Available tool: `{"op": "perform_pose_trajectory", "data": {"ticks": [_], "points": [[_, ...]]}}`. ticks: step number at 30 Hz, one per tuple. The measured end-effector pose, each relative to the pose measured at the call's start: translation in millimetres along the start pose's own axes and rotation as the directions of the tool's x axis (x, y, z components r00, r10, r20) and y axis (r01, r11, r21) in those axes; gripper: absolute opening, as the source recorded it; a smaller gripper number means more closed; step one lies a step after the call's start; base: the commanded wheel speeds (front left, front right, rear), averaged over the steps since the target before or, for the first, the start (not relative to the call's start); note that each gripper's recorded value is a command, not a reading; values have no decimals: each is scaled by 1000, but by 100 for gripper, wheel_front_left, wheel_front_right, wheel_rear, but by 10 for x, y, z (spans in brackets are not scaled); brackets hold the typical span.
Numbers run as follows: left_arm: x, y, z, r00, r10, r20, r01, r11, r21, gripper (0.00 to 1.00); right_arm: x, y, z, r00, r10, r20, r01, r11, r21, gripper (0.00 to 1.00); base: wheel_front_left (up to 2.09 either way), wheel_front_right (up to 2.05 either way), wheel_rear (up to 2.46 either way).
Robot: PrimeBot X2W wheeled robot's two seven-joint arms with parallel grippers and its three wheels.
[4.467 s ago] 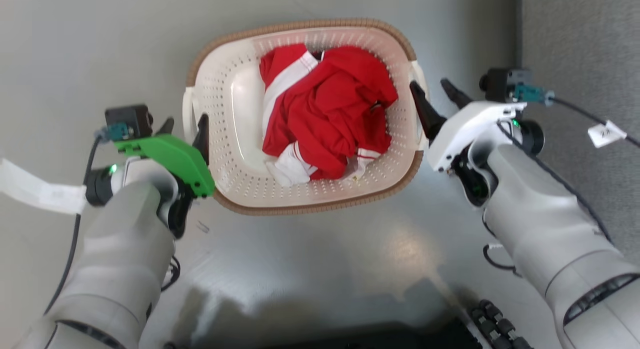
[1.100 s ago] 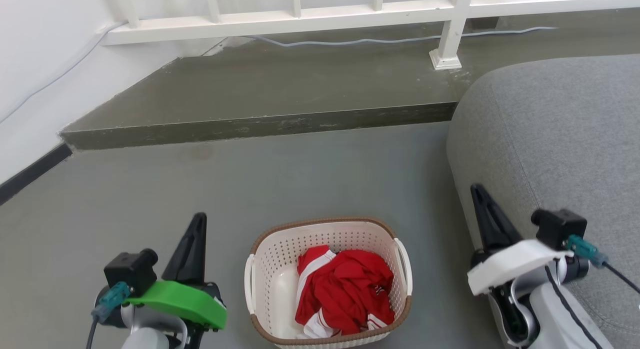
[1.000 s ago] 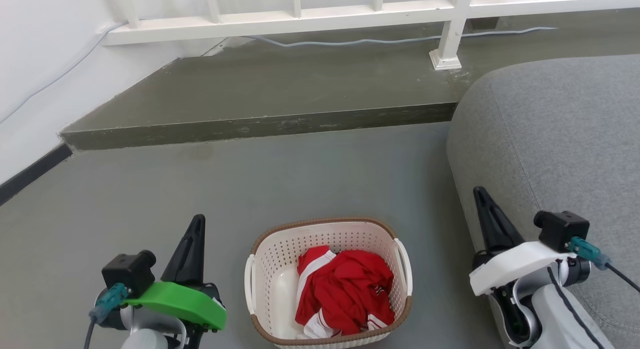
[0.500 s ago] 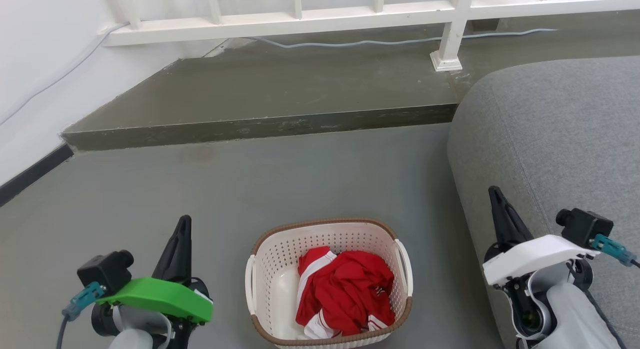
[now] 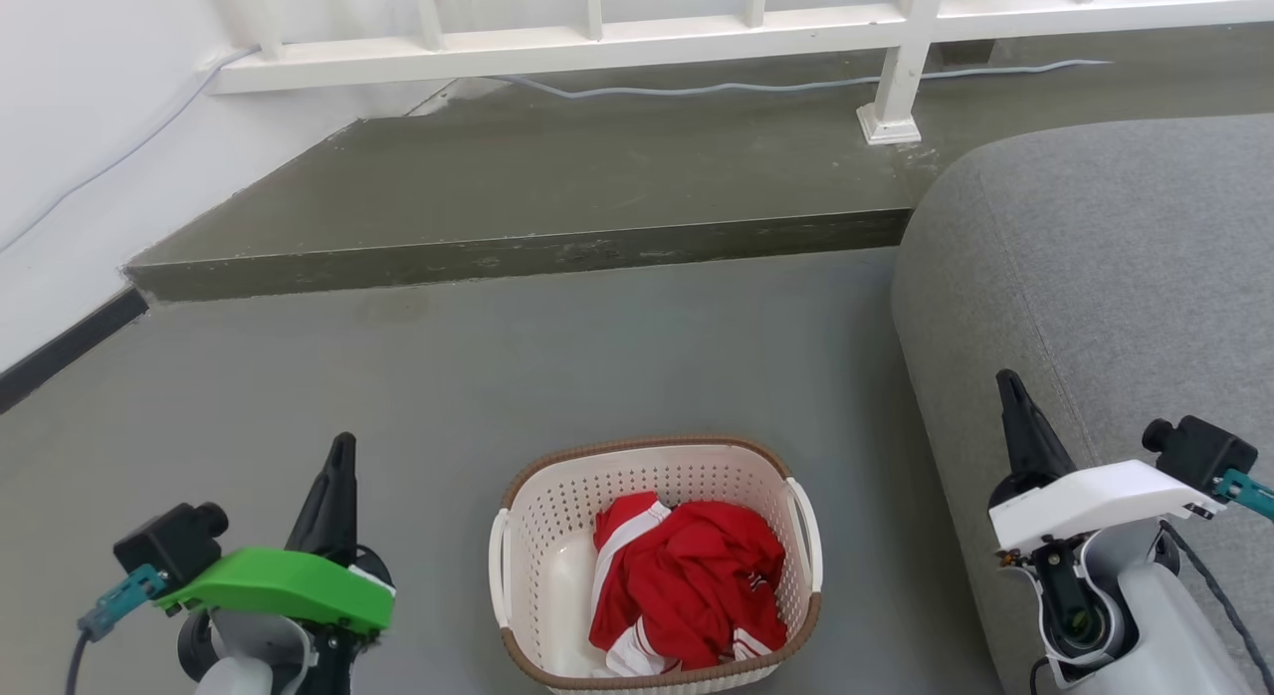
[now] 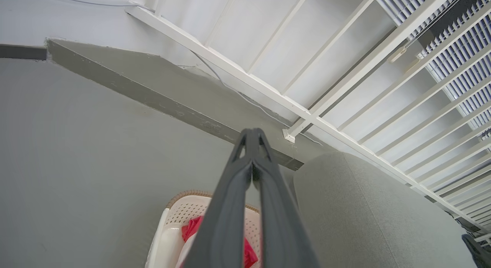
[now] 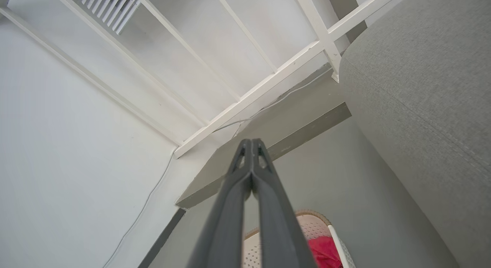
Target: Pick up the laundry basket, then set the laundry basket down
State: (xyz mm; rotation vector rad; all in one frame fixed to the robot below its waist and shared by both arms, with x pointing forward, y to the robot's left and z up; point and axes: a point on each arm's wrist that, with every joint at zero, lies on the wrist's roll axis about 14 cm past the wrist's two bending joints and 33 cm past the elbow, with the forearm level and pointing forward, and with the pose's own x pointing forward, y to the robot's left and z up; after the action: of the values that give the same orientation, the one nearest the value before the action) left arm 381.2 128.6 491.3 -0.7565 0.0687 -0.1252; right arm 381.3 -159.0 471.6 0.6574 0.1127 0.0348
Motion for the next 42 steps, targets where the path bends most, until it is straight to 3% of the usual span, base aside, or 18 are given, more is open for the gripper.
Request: {"op": "perform_pose_trajectory", "data": {"ticks": [7,21,42], "points": [[-4,68,34,1000,26,1,-26,997,-78,0,2,-52,35,1000,-22,4,22,996,89,0,0,0,0],[-18,195,90,998,70,-3,-69,966,-251,0,3,-135,102,998,-55,5,51,958,283,0,0,0,0],[-45,336,179,994,108,0,-94,872,-481,0,-8,-223,218,997,-72,20,50,845,533,0,0,0,0]]}}
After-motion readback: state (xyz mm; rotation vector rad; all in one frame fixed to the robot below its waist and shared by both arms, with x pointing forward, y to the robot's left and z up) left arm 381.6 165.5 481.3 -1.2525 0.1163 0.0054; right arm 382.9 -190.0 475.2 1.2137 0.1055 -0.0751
